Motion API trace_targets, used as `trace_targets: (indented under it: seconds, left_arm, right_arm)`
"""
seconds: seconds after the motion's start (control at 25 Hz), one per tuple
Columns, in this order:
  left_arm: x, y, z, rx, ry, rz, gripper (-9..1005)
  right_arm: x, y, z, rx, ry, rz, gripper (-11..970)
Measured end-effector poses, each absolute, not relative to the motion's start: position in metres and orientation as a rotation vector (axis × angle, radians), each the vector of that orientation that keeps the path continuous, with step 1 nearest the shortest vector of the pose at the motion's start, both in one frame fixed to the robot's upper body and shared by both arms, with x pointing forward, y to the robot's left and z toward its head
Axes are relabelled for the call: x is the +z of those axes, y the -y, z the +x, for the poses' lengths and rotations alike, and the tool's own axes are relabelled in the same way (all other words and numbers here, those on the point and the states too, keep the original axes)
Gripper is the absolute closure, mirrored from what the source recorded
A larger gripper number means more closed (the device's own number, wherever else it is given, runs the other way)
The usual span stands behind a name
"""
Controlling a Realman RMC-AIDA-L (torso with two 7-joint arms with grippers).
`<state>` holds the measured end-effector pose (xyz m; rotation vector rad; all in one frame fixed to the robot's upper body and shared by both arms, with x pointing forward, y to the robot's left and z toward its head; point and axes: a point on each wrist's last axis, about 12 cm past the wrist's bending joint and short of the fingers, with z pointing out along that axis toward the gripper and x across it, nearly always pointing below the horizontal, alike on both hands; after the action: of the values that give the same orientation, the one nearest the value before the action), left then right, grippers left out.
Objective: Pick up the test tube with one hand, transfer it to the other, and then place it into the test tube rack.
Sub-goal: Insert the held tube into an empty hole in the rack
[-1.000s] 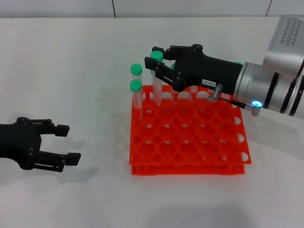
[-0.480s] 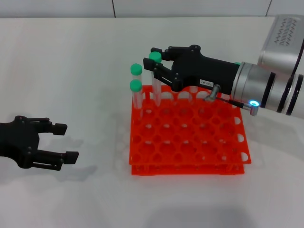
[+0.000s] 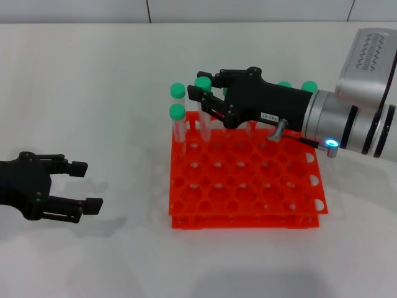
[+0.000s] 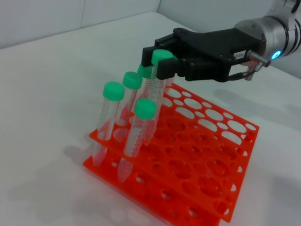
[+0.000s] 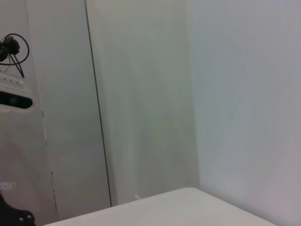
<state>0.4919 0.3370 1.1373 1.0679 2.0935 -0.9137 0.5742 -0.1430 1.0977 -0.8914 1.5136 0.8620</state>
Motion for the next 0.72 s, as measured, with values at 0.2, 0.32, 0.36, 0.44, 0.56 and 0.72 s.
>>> trace_targets:
  seconds: [0.2, 0.32, 0.36, 0.44, 0.56, 0.72]
  left_arm:
    - [1.1373, -0.3368, 0.4922, -0.914, -2.093, 1.068, 114]
    - [1.1372, -0.3367, 0.4924, -0.914, -2.093, 1.067, 114]
    - [1.1372, -0.3367, 0.4924, -0.914, -2.093, 1.067, 114]
    - [1.1373, -0.3366, 0.4925, -0.914, -2.093, 1.068, 114]
    - [1.1373, -0.3365, 0.4925, -0.914, -2.093, 1.068, 114]
    - [1.137, -0.3363, 0.4923, -0.915, -2.092, 1.068, 114]
  right_arm:
    - [1.0971, 0.1431, 0.5727, 0.859, -1.504, -0.9, 650]
    - [1.0948, 0.1436, 0.5715, 0.855, -1.507, -0.908, 649]
    - [1.0944, 0.1438, 0.5714, 0.854, -1.508, -0.909, 649]
    - [1.0937, 0.1441, 0.5711, 0.853, -1.51, -0.91, 649]
    - [1.0935, 0.1441, 0.5708, 0.854, -1.51, -0.911, 648]
    - [1.0926, 0.1444, 0.5703, 0.854, -1.512, -0.911, 647]
